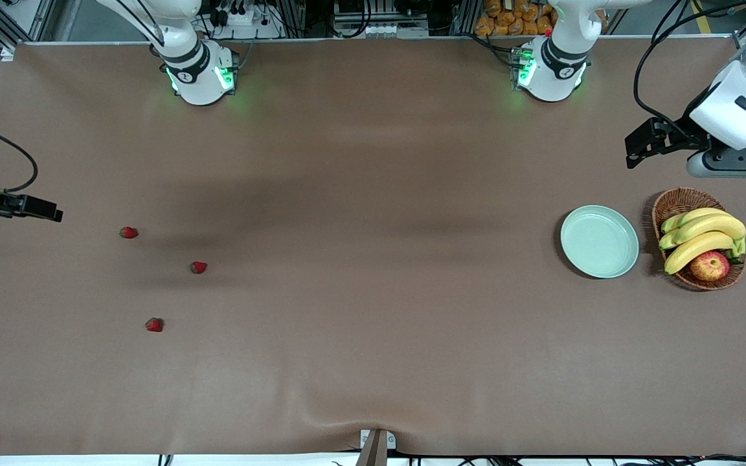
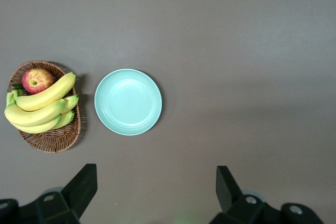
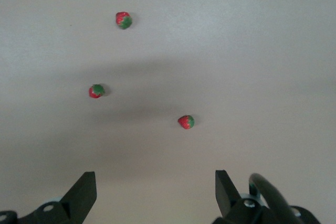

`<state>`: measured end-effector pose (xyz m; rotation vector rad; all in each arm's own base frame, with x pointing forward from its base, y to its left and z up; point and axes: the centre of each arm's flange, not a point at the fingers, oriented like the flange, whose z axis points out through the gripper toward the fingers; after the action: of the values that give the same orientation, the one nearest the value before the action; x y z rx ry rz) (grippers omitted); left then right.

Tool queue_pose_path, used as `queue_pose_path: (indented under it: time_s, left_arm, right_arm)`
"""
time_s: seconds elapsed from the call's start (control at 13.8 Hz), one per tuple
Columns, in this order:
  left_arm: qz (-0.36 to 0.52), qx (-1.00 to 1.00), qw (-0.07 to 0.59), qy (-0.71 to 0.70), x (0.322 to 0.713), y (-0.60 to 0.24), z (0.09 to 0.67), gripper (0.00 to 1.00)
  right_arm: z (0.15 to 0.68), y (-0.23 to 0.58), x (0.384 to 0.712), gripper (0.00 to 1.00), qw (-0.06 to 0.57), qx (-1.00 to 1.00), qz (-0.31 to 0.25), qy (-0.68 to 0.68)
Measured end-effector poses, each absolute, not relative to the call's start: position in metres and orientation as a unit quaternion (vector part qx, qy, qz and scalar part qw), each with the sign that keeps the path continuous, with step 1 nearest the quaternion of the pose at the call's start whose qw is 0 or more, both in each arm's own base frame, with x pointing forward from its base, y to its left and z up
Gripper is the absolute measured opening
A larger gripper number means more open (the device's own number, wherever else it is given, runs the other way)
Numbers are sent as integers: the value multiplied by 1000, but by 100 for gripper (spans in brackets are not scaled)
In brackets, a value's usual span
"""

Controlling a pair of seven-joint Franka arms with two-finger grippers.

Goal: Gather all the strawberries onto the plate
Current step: 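Reach the right gripper down to the first red strawberry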

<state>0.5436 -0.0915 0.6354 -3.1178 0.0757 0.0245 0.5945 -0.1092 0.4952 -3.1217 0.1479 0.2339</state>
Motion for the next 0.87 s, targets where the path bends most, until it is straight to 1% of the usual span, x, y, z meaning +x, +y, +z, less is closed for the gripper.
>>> queue_pose_path:
  time_s: [0.51,0.72,0.87]
  left_arm:
    - [10,-1000,12,28,543,-95,633,100]
    - [11,-999,12,28,543,-96,632,100]
    - [11,-999,12,28,543,-96,632,100]
  right_arm:
    - [414,-134,581,100,8,-997,72,35]
    - [373,-141,568,100,9,-998,63,28]
    - [347,-143,558,100,11,-997,70,26]
